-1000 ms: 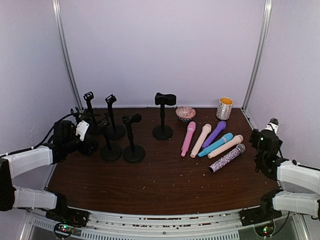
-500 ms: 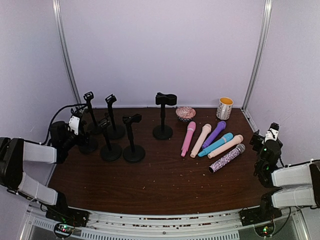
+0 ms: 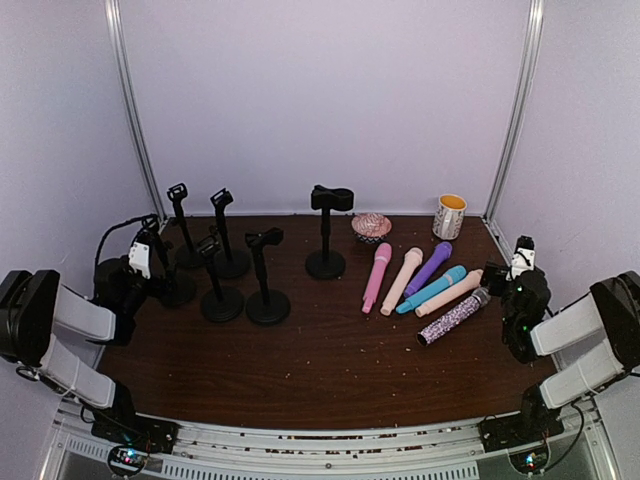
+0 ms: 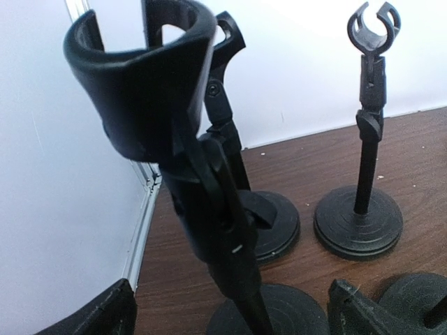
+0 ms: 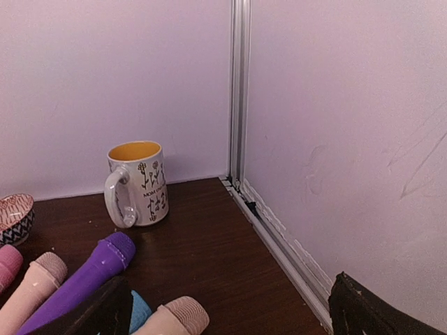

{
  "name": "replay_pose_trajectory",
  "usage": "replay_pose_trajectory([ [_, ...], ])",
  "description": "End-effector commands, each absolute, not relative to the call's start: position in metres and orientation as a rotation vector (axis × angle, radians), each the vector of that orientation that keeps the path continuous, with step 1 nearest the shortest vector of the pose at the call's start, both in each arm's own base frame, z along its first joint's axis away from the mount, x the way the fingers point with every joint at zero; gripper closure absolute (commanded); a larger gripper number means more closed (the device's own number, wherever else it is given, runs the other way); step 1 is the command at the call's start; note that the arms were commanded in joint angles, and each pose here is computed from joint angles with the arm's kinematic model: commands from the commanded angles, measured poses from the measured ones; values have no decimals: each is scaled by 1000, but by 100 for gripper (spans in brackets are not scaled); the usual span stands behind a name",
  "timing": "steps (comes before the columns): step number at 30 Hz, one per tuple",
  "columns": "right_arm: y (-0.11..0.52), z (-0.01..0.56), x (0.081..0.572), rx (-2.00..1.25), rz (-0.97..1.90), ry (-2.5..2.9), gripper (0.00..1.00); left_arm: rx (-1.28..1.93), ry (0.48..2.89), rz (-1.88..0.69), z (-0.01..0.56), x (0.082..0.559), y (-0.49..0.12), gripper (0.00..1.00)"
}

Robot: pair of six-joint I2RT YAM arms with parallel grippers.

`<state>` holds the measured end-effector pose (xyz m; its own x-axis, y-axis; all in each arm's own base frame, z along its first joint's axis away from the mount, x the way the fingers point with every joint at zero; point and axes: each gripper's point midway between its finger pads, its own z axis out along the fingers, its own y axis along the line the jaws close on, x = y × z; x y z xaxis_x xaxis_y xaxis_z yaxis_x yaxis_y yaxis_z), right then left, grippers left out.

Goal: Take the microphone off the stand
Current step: Reset both arms

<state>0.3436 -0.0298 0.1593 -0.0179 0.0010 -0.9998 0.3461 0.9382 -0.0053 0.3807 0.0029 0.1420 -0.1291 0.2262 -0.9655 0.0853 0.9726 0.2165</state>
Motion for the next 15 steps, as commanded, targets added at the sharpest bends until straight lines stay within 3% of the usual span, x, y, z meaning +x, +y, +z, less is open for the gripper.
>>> replay_pose_trajectory([
  [1,-31,178,356,289,-251,1536,0,213,1615,123,167,387,6,2],
  [15,-31,179,356,288,-252,1527,0,202,1623,129,166,387,7,2],
])
